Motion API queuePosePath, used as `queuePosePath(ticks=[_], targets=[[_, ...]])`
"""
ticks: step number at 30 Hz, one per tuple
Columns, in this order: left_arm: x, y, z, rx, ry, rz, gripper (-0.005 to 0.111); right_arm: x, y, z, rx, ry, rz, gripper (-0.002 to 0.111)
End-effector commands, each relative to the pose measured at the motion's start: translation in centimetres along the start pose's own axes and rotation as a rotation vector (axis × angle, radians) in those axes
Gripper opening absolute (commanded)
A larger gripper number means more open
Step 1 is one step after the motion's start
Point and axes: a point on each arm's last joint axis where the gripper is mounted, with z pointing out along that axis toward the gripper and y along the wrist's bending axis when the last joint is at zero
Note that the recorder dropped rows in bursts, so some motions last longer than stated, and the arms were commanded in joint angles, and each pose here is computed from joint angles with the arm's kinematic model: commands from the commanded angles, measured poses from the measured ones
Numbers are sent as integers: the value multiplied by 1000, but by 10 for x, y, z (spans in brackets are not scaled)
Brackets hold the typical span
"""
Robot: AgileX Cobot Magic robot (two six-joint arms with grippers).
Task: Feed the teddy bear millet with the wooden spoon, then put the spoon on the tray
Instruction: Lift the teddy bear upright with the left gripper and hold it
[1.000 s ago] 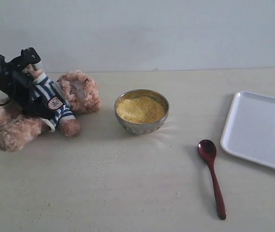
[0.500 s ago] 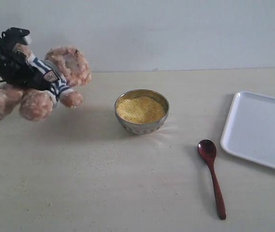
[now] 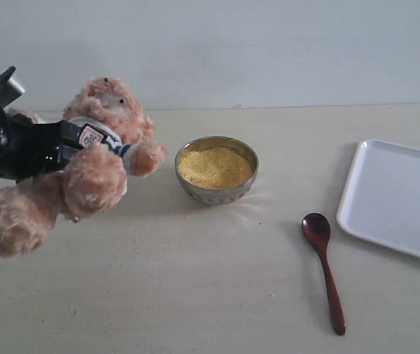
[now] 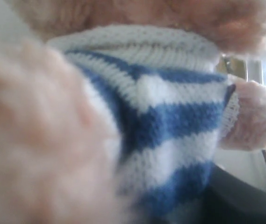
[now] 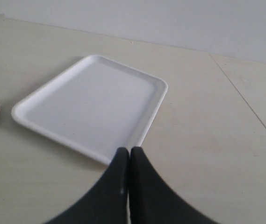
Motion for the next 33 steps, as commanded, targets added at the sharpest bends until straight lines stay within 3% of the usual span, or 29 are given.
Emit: queuePosePath(ticks=[1,11,13,22,26,27,28,30,31,33], targets=[[24,-8,-17,-16,-52,99,5,-1,0,-1,0,-10,-3,0],[26,-7,-22,14,-258,82,5,-1,0,-1,0,-10,-3,0],[36,-6,-21,43,-248,94,5,-1,0,-1,0,-10,-3,0],[52,-6,-20,107,-215,124,5,-6,-10,-1,118,-43,-407,0],[52,-9,-20,137,-217,130,5,-13,-9,-2,123,-117,-454,0],[52,-9,-20,136,-217,132,5,-15,-7,-2,109,-150,-407,0],[52,-8,-20,132,-217,131,5,-21,-3,-3,65,-226,-257,0],[52,-7,-20,123,-218,137,5,-31,1,-6,-42,-348,160,0],[51,-7,-20,119,-218,146,5,-37,1,-9,-120,-410,477,0],[51,-7,-20,117,-219,159,5,-40,1,-10,-174,-436,704,0]])
